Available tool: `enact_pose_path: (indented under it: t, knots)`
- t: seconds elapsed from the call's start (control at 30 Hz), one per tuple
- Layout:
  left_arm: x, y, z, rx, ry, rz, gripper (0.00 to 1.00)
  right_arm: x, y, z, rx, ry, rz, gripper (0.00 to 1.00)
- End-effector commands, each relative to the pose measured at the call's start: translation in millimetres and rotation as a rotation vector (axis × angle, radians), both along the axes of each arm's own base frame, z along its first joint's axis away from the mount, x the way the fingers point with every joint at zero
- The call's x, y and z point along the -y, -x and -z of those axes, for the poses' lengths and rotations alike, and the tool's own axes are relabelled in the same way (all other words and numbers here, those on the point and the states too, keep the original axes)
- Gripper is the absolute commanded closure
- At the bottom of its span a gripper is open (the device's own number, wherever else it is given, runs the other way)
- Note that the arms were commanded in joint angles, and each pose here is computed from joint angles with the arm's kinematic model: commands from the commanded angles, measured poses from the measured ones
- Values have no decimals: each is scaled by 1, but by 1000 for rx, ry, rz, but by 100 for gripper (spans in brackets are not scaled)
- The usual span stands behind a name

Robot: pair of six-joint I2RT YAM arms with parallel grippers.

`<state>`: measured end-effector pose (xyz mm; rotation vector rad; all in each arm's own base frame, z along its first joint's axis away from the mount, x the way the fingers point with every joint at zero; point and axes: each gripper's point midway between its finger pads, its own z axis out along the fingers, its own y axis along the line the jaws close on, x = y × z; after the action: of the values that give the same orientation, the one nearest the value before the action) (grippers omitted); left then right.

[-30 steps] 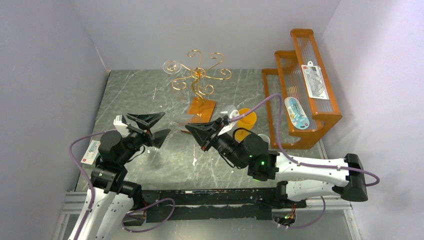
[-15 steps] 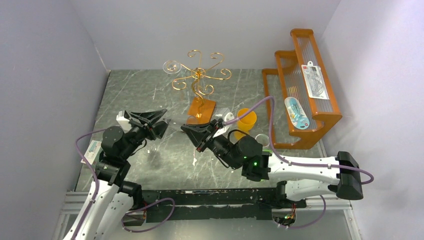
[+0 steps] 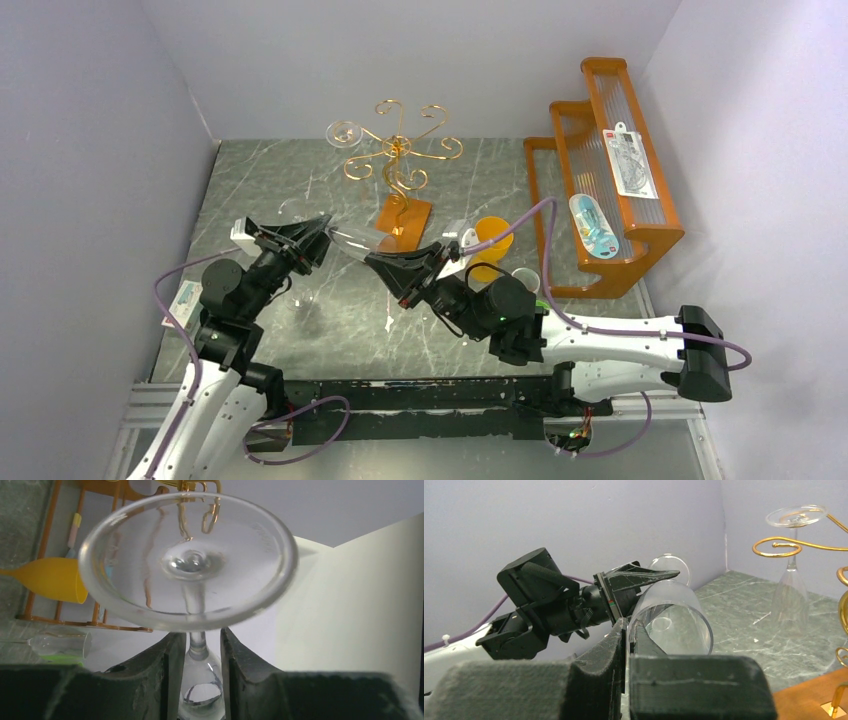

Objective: Place the wine glass upside down on the wine glass rack

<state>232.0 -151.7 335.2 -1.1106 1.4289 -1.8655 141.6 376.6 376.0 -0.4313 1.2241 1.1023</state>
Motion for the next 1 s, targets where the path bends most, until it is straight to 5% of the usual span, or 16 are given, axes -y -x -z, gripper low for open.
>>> enact_pose_path:
  t: [0.0, 0.4, 0.6, 0.8, 0.97]
  knots:
    - [-1, 3, -28, 101, 48, -2, 67, -1, 8, 6, -21, -3, -48, 100]
    - [2, 2, -40, 190, 5, 0, 70, -1, 10, 9, -38, 14, -59, 100]
    - [-2, 5, -52, 269, -43, -41, 94, 0, 8, 8, -61, 15, -48, 100]
    - [-2, 6, -66, 334, -175, -76, 95, 7, 2, 10, -117, 6, -10, 65]
    - [3, 2, -73, 493, -413, -99, 95, 27, -5, 23, -116, 48, 54, 42]
